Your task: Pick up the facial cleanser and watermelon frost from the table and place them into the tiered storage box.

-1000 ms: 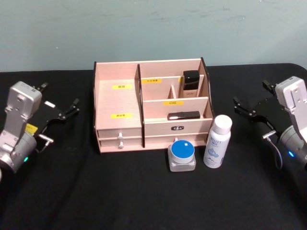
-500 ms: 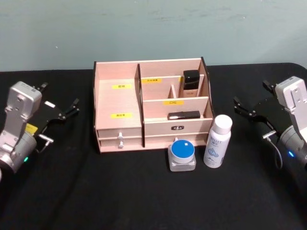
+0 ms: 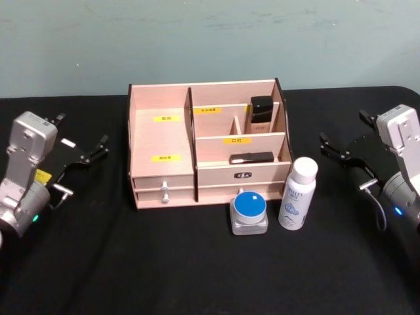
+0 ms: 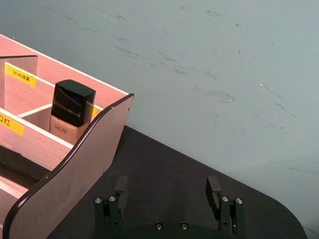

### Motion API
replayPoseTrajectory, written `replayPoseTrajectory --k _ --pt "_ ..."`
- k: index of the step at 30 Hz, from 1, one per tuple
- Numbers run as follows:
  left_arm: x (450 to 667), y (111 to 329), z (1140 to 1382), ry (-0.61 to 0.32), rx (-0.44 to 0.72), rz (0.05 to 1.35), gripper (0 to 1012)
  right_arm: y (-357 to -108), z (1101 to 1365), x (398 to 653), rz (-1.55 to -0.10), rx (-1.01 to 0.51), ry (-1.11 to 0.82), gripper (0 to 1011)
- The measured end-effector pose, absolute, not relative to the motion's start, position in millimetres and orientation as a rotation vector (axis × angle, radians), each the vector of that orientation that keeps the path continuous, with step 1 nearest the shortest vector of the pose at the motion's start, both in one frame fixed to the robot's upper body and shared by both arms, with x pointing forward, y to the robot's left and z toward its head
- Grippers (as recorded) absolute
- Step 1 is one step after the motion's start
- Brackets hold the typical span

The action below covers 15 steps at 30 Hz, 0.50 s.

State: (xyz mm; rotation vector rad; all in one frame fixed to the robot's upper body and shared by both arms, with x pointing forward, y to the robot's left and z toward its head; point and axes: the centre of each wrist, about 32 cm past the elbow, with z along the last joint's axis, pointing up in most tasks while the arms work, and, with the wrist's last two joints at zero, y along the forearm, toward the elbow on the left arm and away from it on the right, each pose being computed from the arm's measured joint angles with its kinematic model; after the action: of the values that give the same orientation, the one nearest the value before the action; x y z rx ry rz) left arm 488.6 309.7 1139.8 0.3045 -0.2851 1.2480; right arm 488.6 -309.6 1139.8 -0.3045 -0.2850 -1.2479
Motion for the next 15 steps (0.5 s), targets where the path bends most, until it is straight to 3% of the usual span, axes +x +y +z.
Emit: replayPoseTrajectory --k 15 --pt "488.6 309.7 1139.8 -0.285 0.305 1.248 1010 -309.6 1139.8 488.6 -1.248 -0.304 -0.285 1002"
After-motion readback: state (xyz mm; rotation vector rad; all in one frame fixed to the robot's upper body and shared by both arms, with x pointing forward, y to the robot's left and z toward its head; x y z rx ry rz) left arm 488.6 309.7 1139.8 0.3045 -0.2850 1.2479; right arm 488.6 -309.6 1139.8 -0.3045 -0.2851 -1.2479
